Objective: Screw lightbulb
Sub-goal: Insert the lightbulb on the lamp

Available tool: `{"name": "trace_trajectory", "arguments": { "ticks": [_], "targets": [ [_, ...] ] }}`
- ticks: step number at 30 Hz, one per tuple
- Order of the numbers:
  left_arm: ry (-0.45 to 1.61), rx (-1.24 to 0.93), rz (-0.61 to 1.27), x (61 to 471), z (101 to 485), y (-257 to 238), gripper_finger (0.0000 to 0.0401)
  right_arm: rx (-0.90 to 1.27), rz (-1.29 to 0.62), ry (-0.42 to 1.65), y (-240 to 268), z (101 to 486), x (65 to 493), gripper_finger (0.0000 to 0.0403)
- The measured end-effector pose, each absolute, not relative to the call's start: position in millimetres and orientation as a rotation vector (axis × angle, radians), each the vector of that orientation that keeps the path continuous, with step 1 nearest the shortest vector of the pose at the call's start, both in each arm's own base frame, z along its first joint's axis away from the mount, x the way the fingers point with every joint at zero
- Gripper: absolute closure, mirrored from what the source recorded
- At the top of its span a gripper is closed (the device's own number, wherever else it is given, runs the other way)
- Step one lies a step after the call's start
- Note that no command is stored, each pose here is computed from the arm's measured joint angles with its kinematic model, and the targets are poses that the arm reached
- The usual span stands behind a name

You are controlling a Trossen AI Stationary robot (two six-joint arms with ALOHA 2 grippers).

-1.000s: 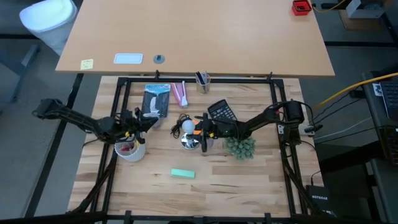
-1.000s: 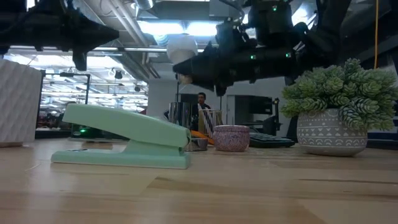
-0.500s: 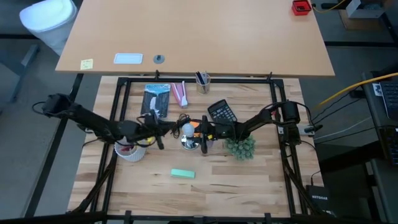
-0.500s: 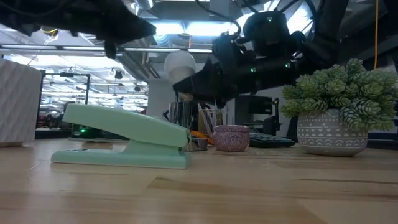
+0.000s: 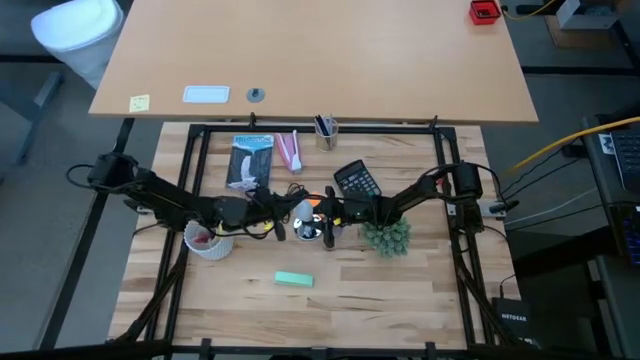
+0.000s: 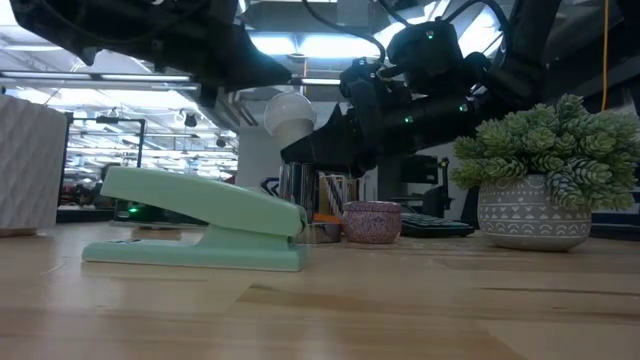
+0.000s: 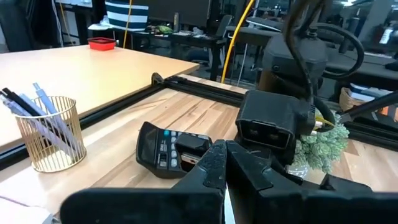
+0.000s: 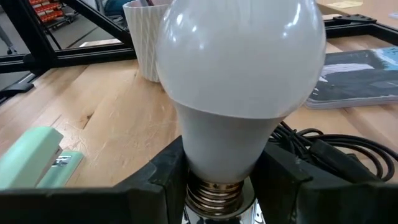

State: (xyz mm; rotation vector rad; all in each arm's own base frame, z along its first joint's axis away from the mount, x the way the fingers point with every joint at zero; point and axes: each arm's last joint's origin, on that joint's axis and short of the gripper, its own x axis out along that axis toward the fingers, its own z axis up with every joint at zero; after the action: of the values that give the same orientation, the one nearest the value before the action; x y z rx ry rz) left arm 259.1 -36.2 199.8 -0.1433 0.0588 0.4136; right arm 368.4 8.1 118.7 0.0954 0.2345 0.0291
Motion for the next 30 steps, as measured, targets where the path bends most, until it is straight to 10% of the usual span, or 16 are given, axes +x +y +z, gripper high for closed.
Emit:
{"name": "trace_trajectory", "arguments": {
  "ticks": [30],
  "targets": [
    [0.247,-0.152,0.438,238,200,-33,0.0401,0.071,0.031,0.238,8,118,368,0.0251]
  ]
}}
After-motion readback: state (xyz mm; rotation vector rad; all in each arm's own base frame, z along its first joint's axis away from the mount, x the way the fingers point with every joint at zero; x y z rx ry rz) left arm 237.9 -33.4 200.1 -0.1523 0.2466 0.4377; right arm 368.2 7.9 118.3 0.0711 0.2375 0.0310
